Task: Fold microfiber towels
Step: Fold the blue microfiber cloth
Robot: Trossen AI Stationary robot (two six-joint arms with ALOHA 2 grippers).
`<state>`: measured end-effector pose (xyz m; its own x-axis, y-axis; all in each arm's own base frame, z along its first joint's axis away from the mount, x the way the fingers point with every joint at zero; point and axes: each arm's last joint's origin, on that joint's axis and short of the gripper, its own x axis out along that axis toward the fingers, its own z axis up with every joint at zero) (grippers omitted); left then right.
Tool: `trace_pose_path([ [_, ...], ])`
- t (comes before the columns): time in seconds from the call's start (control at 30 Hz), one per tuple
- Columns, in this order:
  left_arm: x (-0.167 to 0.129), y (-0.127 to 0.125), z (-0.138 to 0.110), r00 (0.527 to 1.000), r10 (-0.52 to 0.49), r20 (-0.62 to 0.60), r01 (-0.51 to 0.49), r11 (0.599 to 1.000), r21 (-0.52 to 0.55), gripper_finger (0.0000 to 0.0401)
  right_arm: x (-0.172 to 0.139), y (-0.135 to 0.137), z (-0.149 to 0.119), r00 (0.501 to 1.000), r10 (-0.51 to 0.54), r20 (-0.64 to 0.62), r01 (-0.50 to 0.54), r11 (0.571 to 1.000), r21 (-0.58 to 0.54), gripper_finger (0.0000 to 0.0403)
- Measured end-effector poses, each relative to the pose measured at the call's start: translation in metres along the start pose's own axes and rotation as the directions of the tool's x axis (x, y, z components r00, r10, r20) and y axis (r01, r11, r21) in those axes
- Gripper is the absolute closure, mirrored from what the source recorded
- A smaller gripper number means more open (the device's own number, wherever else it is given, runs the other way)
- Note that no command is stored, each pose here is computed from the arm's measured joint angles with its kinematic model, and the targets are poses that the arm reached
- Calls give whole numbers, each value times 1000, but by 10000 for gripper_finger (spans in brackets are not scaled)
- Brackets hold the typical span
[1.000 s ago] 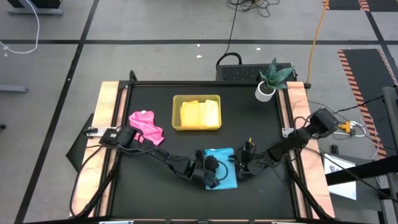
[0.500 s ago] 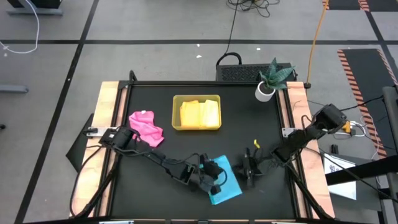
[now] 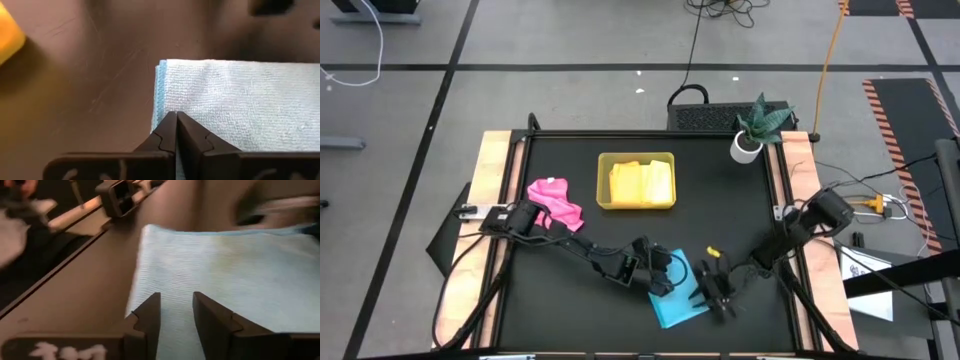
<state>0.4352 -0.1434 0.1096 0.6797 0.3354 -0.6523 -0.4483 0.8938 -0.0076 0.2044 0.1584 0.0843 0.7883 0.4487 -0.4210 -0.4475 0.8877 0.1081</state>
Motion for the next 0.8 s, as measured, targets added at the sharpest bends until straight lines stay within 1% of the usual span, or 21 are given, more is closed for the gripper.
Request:
trace_pose_path([
  [0.03,0,1,0,1000,11,-4,-11,1000,7,390,4,2,0,1000,15,-9,-15,1000,-17,290],
  [0.13,-1,2,-2,998,62,12,-62,998,28,398,11,4,-3,997,12,-74,-17,998,-66,276],
  [0.2,-3,2,-3,995,94,31,-96,995,36,394,13,5,-2,994,5,-109,-15,996,-87,272],
  [0.27,-3,2,-3,995,99,32,-101,994,40,389,11,6,-1,993,3,-117,-15,995,-100,269],
  [0.37,-12,0,2,996,83,38,-85,995,44,391,7,8,6,995,10,-100,-22,992,-121,269],
  [0.47,-30,-5,11,996,64,66,-68,995,72,398,2,13,18,999,34,-41,-40,989,-142,268],
  [0.57,-46,-12,14,994,48,98,-58,993,100,390,-1,17,23,998,55,-5,-55,987,-150,261],
  [0.63,-51,-17,16,992,28,126,-43,992,117,383,-1,18,26,998,62,22,-57,983,-174,250],
  [0.7,-54,-21,18,989,0,145,-18,992,127,381,2,19,26,998,60,16,-56,981,-188,235],
  [0.8,-53,-24,14,992,-66,104,52,990,130,387,12,21,26,999,54,-4,-54,972,-230,214],
])
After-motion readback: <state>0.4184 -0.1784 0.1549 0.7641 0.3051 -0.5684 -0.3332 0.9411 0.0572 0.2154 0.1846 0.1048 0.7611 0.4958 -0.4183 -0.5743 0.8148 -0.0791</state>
